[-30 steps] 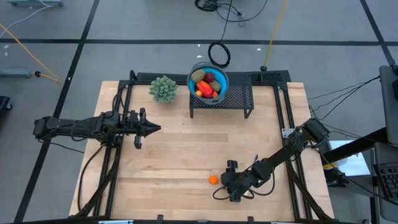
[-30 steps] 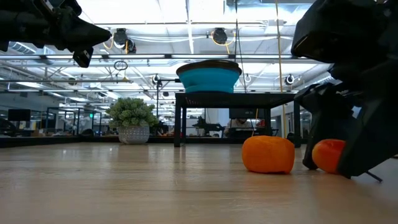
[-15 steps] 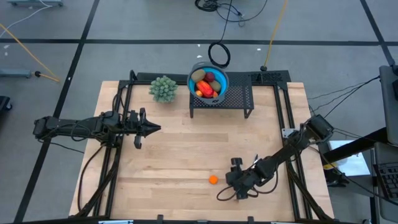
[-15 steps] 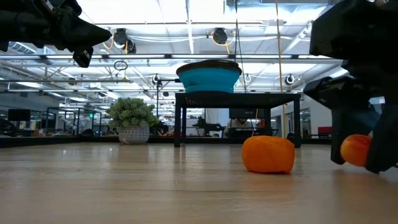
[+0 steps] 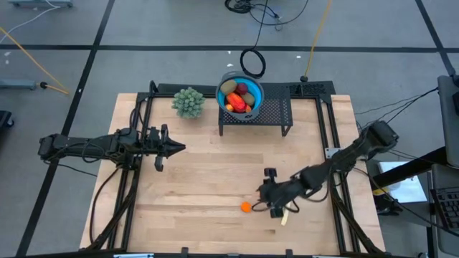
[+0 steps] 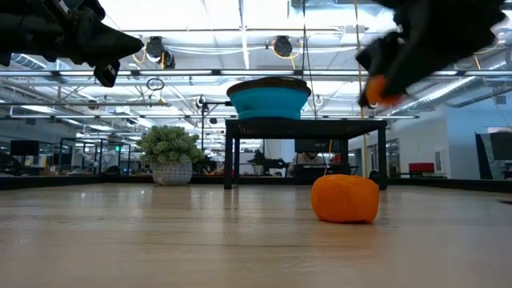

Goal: Pick & Place Fruit
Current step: Put the peach into the blue strainer on the shelf

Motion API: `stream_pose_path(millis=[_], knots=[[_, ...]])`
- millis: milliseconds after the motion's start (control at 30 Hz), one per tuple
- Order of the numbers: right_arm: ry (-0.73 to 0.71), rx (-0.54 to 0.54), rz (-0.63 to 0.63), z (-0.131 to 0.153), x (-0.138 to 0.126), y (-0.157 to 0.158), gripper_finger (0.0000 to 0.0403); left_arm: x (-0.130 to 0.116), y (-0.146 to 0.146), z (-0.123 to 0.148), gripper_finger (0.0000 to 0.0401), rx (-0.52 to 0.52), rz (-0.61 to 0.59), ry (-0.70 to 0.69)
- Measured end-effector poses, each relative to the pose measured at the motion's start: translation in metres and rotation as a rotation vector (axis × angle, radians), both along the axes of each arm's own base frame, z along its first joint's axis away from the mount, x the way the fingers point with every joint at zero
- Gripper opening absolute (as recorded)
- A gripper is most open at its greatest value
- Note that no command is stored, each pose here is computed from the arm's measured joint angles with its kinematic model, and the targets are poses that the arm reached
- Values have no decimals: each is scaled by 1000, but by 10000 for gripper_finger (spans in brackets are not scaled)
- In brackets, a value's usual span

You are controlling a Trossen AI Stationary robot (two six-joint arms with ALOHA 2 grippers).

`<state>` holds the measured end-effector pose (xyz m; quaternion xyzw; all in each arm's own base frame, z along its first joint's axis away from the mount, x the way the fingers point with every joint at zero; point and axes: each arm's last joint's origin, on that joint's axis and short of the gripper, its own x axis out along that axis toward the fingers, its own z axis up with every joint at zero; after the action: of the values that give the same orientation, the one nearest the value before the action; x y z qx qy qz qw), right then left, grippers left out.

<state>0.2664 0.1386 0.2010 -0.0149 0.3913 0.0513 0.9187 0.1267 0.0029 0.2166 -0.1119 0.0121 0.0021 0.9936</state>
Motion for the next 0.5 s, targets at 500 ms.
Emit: stream_pose_path(millis=[500], knots=[[-567, -37, 33, 104, -12, -48, 144, 0, 0, 0, 21, -16, 0, 0]])
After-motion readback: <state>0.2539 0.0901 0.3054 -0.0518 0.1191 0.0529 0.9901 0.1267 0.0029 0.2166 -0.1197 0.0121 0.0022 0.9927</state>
